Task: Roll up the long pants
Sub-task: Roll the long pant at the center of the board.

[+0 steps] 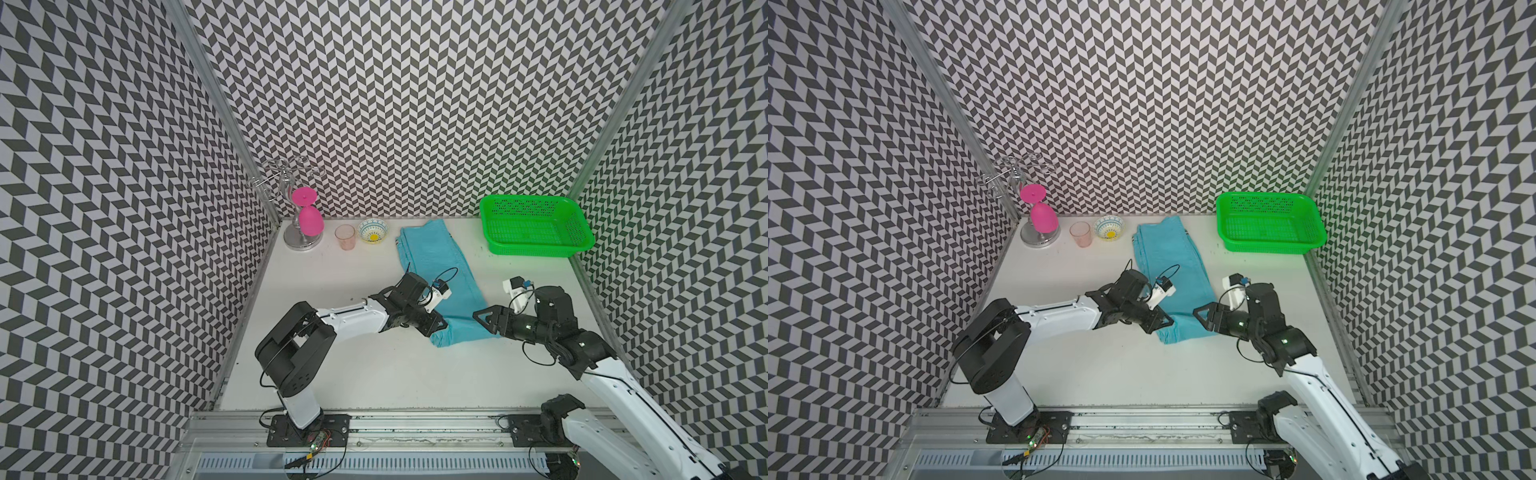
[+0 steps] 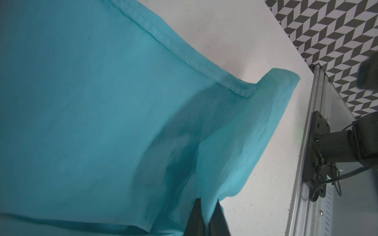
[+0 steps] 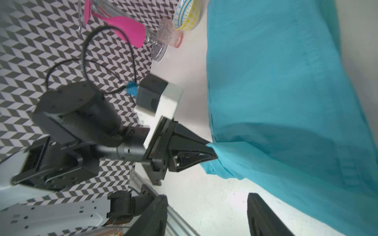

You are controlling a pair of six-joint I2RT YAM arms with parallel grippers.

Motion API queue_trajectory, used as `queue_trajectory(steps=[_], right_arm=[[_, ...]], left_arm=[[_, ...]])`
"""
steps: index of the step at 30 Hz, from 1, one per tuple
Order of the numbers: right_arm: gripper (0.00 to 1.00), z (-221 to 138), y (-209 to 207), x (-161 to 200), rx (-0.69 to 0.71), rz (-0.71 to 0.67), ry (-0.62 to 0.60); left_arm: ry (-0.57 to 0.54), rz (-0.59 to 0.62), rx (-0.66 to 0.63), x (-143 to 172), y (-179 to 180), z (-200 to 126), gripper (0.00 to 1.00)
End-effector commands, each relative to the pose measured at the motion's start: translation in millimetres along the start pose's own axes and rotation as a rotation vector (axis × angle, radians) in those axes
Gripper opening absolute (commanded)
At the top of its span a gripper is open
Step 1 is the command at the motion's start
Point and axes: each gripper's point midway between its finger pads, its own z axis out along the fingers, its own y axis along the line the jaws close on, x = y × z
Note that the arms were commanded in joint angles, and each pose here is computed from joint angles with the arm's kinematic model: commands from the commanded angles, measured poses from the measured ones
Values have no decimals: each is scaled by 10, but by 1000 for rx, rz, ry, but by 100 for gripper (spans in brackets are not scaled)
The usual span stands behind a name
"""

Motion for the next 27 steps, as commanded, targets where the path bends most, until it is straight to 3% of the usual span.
queue_trajectory(steps=[1,7,13,17,24,27], right_arm=[[65,91,71,73,-44,5,-2],[65,300,-194,240,-17,41,26],[64,466,-328,139,6,35,-19],[64,604,-382,35,31,17,-23],[64,861,-476,-146,88,-9,-3],[64,948,-508,-159,98,-6,21]], left_arm=[[22,-69,28,85,13,-29,0],[11,-152,45,153,96,-65,0],[-16,-191,39,138,152,-144,0],[-16,-191,-5,151,241,-160,7],[15,-135,-163,189,526,-131,36],[-22,-66,-258,114,590,-206,49]])
